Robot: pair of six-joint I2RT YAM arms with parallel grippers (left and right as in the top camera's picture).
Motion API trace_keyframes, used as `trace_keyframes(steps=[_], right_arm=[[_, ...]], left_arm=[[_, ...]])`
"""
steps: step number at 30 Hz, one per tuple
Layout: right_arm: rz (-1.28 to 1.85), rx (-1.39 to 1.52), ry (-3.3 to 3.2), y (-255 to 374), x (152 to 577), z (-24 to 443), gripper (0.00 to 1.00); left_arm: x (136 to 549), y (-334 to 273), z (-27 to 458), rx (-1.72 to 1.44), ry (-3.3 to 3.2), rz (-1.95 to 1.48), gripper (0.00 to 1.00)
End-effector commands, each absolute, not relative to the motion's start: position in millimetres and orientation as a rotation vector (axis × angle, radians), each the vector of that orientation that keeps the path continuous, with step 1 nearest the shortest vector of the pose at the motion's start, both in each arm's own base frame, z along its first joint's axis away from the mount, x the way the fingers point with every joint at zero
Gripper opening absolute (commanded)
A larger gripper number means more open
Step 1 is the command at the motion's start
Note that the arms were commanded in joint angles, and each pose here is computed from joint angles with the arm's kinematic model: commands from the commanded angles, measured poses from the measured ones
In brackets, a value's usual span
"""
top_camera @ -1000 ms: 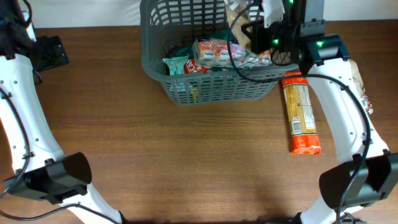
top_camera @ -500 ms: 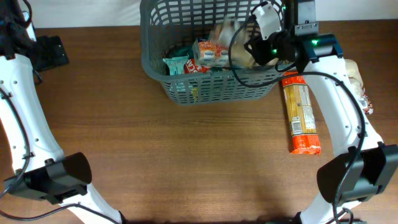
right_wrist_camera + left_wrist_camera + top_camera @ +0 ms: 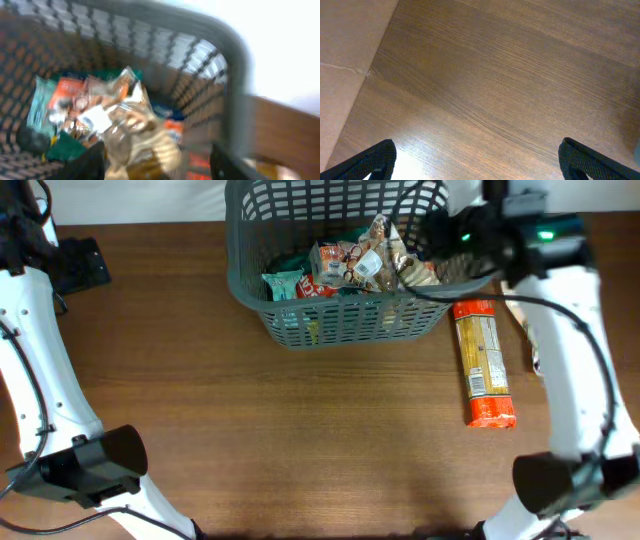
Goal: Pack container
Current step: 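Carry the mushroom bag with the right gripper into the basket and release, then move the right gripper to the beige Paniree rice bag and grasp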
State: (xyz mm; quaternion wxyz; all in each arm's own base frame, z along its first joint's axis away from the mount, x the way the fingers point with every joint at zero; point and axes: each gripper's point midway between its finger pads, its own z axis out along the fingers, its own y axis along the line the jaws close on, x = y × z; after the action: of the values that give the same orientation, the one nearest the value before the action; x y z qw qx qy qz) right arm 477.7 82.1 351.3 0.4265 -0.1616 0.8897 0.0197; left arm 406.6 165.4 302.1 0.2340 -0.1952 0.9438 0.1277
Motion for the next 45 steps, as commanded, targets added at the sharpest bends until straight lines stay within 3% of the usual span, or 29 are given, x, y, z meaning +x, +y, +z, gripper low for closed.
trace_keyframes(steps=[1, 5, 9, 13, 19, 26, 39, 45], right_arm=[[-0.073, -0.182, 2.071, 34, 444, 441, 0.64], [-0.11, -0.015, 2.079, -15, 426, 456, 0.66], [-0.197, 0.145, 2.16, -79, 415, 436, 0.68], [-0.258, 0.298, 2.266, -136, 415, 393, 0.68], [-0.254, 0.434, 2.495, -183, 421, 286, 0.79], [-0.262, 0.463, 2.647, -199, 434, 182, 0.8], [-0.354, 0.26, 2.883, -203, 448, 76, 0.85], [-0.339, 0.199, 2.979, -196, 443, 38, 0.8]], left_arm=[[407, 168, 298, -0.557, 2.596, 0.356, 0.99], [407, 168, 298, -0.557, 2.596, 0.356, 0.99], [407, 168, 298, -0.557, 2.596, 0.356, 0.99], [407, 168, 298, -0.557, 2.596, 0.356, 0.99], [407, 168, 298, -0.557, 2.596, 0.356, 0.99], [407, 168, 298, -0.557, 2.596, 0.356, 0.99], [407, 168, 298, -0.557, 2.596, 0.356, 0.99], [407, 168, 298, -0.557, 2.596, 0.356, 0.99]])
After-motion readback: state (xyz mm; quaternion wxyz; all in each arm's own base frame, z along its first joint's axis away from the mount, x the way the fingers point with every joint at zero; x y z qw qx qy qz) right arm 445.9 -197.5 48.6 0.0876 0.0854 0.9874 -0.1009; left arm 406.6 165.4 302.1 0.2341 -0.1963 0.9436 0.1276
